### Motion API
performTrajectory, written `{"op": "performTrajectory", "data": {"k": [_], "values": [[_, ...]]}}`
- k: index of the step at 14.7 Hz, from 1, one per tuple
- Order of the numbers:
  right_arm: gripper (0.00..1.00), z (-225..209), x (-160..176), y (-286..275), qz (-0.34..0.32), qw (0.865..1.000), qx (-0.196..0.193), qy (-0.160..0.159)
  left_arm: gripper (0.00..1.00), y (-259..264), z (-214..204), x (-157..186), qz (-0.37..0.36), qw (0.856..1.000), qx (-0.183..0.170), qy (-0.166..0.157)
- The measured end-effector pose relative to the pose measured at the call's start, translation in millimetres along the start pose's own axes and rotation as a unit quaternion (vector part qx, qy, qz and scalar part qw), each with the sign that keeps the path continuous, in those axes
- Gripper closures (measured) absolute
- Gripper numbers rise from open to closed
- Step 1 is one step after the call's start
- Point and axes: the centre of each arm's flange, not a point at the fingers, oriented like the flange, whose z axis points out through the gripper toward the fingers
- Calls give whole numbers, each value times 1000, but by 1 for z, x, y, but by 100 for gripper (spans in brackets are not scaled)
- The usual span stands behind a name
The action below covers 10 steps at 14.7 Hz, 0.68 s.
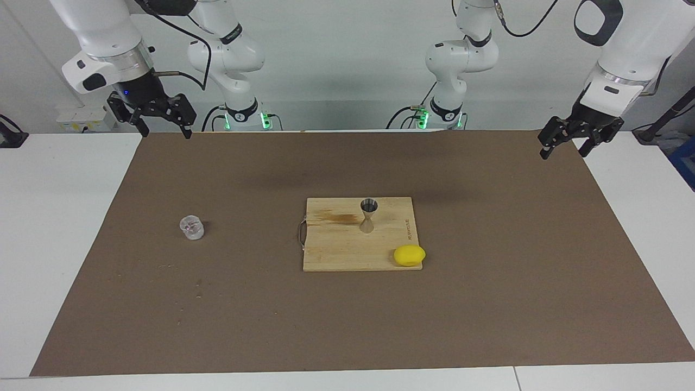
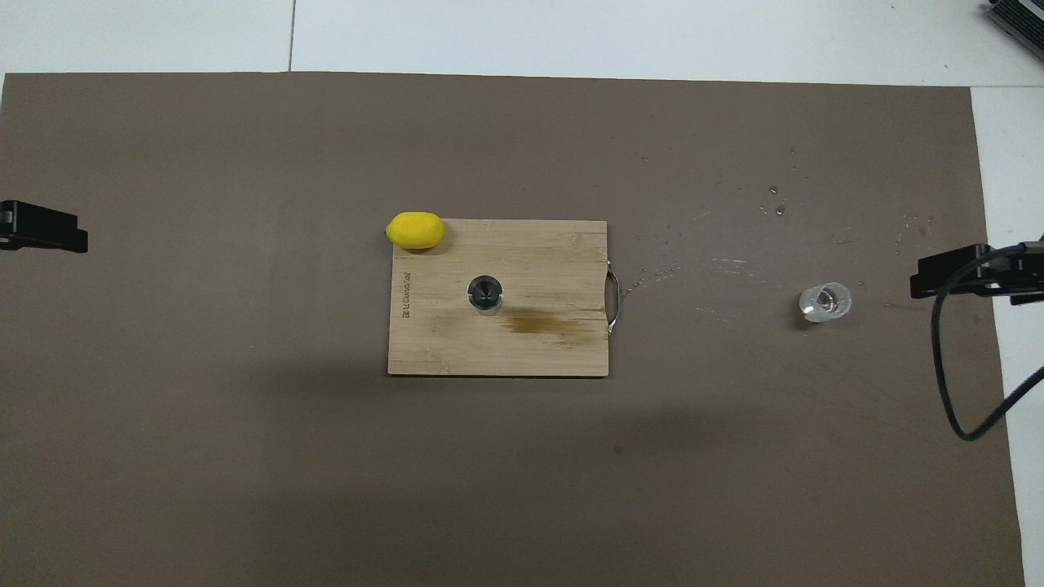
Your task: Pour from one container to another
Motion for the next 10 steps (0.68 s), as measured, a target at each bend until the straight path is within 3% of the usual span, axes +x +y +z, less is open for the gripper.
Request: {"op": "performTrajectory", "data": {"k": [10], "values": [[0, 0, 0, 2, 2, 1000, 0, 0, 0, 14, -4, 0, 8, 1000, -1, 3]]}}
